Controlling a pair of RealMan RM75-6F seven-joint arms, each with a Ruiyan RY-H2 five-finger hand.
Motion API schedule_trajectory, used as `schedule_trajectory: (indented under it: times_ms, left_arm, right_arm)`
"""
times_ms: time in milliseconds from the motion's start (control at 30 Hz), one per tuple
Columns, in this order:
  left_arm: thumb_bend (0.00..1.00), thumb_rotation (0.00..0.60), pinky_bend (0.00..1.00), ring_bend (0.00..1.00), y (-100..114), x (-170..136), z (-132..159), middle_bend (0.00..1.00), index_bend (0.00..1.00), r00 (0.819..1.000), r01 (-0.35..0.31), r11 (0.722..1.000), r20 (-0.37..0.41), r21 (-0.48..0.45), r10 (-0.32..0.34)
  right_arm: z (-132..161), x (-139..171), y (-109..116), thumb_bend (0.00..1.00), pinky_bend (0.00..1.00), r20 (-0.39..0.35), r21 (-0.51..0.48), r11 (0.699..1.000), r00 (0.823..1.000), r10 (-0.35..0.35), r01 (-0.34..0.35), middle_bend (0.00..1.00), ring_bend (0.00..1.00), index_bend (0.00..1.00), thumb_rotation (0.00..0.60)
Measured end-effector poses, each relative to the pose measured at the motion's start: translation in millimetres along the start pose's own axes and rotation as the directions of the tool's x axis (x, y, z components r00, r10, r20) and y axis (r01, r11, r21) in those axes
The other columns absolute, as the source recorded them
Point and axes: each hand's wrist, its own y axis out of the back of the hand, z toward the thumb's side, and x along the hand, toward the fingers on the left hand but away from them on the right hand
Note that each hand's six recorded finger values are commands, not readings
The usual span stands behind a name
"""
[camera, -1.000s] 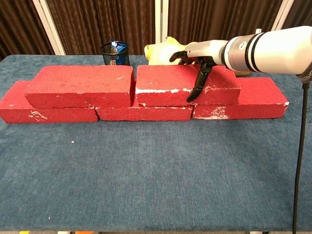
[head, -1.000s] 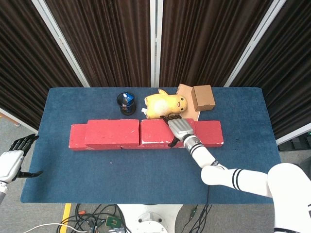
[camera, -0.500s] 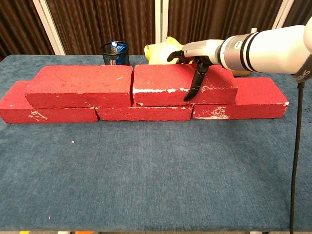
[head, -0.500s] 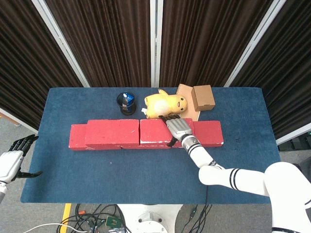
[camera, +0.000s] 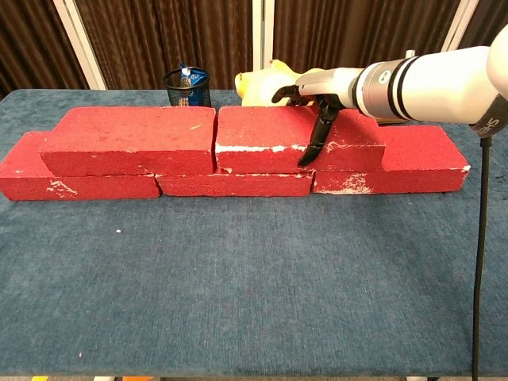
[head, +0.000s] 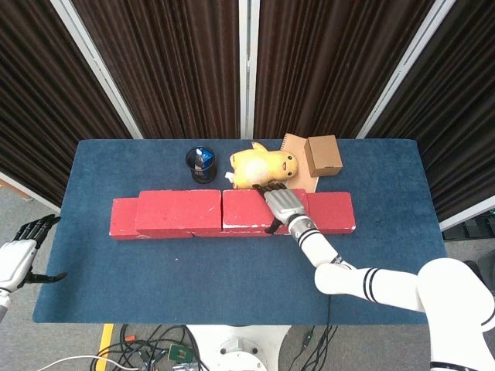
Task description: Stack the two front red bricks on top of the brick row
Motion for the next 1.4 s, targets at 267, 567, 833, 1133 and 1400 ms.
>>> schedule_trajectory:
  times_ms: [267,567,833,1133,1400]
  left_arm:
    - [0.05,0.600,0.00,0.00,0.3,-0.2,-0.9,0.00,0.00,1.000,0.001,1.000,-0.001,0.000,-0.001]
    - [0.05,0.600,0.00,0.00,-0.2,0.1,-0.9,0.00,0.00,1.000,0.003,1.000,0.001,-0.002,-0.003]
    - [0.05,0.600,0.00,0.00,-1.1,0.0,-1.8,0.00,0.00,1.000,0.006,1.000,-0.001,-0.003,-0.006]
    - [0.05,0.600,0.00,0.00,-1.1,-0.2,-2.7,0.00,0.00,1.000,0.006,1.000,-0.003,-0.004,-0.006]
    - [0.05,0.600,0.00,0.00,-0.5,-0.6,-3.2,0.00,0.00,1.000,0.004,1.000,-0.004,-0.006,-0.004]
  right_arm:
    - [2.1,-0.1,0.1,0.08,0.01,-0.005,-0.008,1.000,1.000,-0.007,0.007,0.10,0.03,0.00,0.600]
    - [3.2,-0.1,-0.9,0.08,0.01,-0.008,-0.018,1.000,1.000,-0.005,0.005,0.10,0.02,0.00,0.600]
    - [4.0,-1.2,-2.0,0.08,0.01,-0.010,-0.020,1.000,1.000,-0.001,0.001,0.09,0.02,0.00,0.600]
    - [2.6,-0.6,-3.5,0.00,0.00,-0.015,-0.031,0.999,1.000,0.018,-0.018,0.00,0.00,0.00,0.600]
    - [2.3,1.2,-1.4,0.00,0.00,-0.018,-0.054,0.999,1.000,0.002,-0.002,0.00,0.00,0.00,0.600]
